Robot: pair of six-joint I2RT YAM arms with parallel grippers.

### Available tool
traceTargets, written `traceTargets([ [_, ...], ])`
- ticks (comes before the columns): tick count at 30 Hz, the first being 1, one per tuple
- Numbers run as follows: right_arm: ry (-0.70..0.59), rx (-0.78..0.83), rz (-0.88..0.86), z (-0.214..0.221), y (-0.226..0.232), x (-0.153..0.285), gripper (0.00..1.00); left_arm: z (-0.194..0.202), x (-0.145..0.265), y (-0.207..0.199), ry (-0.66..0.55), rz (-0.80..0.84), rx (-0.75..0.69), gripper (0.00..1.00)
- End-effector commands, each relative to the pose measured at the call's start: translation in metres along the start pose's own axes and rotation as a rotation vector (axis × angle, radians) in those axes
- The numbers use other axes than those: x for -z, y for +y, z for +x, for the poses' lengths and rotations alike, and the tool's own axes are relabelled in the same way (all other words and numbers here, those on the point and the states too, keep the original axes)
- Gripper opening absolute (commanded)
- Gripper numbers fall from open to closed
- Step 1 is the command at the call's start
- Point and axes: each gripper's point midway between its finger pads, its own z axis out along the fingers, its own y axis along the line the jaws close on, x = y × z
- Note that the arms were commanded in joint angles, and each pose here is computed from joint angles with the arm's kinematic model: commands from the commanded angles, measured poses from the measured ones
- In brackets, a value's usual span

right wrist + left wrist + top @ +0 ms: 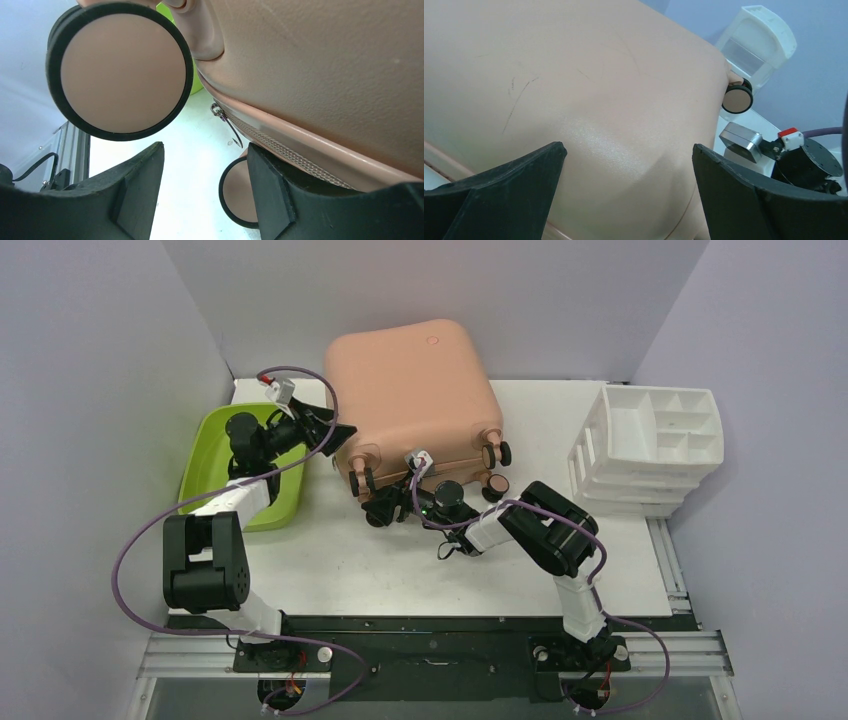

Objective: Open, take out, and arrange the luggage
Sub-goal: Adjust the luggage at the center of the board.

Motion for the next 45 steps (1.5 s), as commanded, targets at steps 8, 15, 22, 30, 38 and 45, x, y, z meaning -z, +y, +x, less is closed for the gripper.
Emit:
traceTargets([
  [8,-0.096,0.061,0.036,-0.041,-0.011,0.005,0.58,0.049,0.010,0.025,0.159,-0.200,0.134,0.97],
  [15,-0.107,0.049,0.019,-0.046,-0.007,0.008,0.58,0.073,0.005,0.024,0.205,-0.165,0.215,0.97],
  [22,-0.127,0.045,0.008,-0.055,-0.006,0.015,0.58,0.105,-0.004,-0.002,0.279,-0.099,0.231,0.97],
  [30,-0.141,0.030,-0.021,-0.058,-0.002,0.013,0.58,0.111,-0.016,-0.030,0.296,-0.018,0.238,0.97],
  [38,-0.144,0.017,-0.024,-0.055,-0.003,0.009,0.58,0.118,-0.019,-0.052,0.313,0.059,0.260,0.97],
  [45,-0.142,0.028,0.023,-0.047,-0.011,0.006,0.58,0.119,-0.023,-0.068,0.319,0.131,0.273,0.97],
])
